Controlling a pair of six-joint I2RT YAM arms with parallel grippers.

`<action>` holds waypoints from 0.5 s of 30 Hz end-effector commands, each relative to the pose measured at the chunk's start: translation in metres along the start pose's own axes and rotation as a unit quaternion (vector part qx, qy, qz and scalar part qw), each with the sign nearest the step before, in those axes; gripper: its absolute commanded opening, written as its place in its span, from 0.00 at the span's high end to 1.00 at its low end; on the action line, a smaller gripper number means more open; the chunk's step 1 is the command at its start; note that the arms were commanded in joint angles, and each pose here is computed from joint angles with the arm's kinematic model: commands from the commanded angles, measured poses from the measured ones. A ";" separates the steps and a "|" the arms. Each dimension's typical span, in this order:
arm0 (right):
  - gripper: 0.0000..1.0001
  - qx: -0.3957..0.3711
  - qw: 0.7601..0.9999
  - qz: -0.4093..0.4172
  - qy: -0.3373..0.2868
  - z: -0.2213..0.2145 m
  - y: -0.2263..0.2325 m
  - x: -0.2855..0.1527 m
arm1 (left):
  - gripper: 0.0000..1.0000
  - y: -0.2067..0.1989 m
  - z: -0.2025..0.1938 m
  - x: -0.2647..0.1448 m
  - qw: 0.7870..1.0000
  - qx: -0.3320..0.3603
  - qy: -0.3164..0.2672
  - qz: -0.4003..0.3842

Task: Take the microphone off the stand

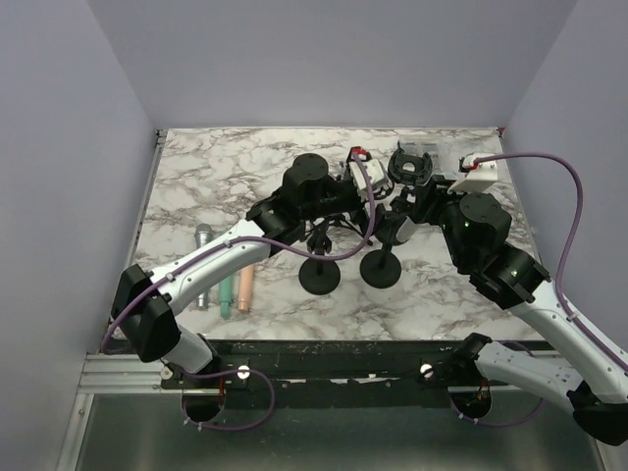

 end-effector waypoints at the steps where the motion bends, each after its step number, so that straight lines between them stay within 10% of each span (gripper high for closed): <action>1: 0.72 0.004 1.000 0.025 0.005 -0.002 0.006 -0.003 | 0.05 0.000 0.018 0.015 0.999 0.028 -0.028 -0.029; 15: 0.72 0.003 0.999 0.031 0.007 -0.005 0.008 -0.002 | 0.17 -0.018 0.001 0.029 0.997 -0.011 -0.022 -0.079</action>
Point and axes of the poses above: each gripper's point midway between its finger pads, its own x axis out along the fingers, its own y axis along the line the jaws close on, z = x × y, the point moved 1 cm from there along -x, back along the fingers, and after that the axes turned 10 degrees about x, right-handed, at the moved point
